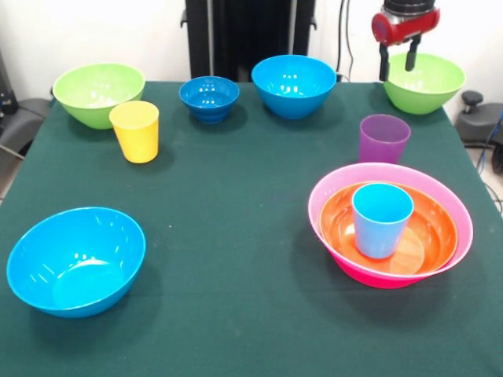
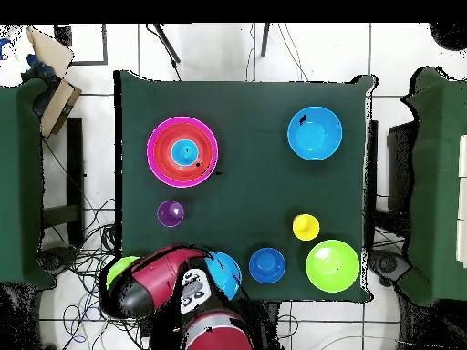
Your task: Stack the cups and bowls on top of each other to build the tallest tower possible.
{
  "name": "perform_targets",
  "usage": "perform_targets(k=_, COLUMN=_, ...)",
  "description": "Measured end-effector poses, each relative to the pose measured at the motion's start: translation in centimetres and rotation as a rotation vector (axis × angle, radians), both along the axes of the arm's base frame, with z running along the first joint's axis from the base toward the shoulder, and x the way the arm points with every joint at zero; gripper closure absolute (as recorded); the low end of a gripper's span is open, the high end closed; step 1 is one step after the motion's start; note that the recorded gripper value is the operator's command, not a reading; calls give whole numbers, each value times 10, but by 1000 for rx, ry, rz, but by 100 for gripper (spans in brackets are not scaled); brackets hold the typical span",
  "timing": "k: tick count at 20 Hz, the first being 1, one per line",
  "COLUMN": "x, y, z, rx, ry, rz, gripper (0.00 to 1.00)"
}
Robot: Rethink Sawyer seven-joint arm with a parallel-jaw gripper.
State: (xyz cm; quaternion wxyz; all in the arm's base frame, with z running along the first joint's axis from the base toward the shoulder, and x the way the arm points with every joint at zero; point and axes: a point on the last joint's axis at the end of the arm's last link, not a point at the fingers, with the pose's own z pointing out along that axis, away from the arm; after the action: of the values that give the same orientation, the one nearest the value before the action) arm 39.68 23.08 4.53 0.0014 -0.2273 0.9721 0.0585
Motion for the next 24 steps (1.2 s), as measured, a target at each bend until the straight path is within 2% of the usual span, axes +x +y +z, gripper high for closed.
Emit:
perform_targets(k=6, x=-22, y=2, z=-21, rx=-6, ry=62, rz=22, gripper=0)
perform_targets(k=11, x=-40, y=-5, z=-37, rx=-17, ry=110, rz=35, gripper=0)
perform_targets(k=24, x=-55, y=-9, z=-51, rx=-20, ry=157, rz=40, gripper=0)
